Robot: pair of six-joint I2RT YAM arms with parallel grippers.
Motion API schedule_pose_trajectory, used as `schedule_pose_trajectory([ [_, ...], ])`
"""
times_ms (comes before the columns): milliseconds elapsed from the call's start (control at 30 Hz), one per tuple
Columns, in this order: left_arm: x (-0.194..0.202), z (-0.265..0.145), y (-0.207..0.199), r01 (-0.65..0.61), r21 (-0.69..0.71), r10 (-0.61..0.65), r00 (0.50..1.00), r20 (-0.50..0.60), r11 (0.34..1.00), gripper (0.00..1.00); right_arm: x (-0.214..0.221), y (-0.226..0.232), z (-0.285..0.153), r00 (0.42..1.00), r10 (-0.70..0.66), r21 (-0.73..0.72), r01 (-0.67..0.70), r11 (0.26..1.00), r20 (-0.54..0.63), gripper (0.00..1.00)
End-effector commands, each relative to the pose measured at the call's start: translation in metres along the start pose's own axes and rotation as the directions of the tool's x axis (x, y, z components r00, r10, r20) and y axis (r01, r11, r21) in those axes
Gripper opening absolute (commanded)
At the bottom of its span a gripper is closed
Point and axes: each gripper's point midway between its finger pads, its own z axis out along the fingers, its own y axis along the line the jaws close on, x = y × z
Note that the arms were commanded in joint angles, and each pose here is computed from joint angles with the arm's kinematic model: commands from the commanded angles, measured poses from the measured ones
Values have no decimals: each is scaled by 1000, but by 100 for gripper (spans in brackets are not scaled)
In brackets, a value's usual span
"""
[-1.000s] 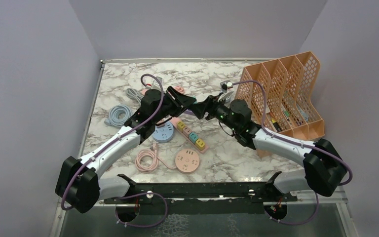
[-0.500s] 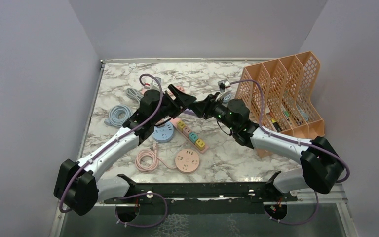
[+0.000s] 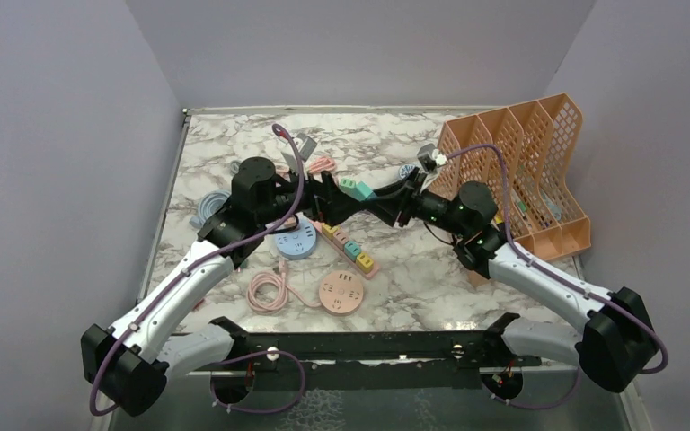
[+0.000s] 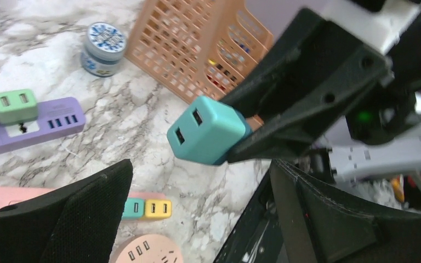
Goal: Insert the plug
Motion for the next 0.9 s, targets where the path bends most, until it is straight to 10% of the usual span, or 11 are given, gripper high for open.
schedule_pose_trajectory([
  [0,13,-24,-48,-178,278,205,976,-71,944,95,-8,35,-17,999,-33,-176,25,984,-41,13],
  [433,22,-48,-91,-175,520,271,956,-114,836,56,-28,94,-46,998,-46,-411,21,911,-50,10],
  [867,26,-58,-107,-171,633,295,951,-94,755,47,-33,108,-47,996,-41,-490,-1,872,-75,9],
])
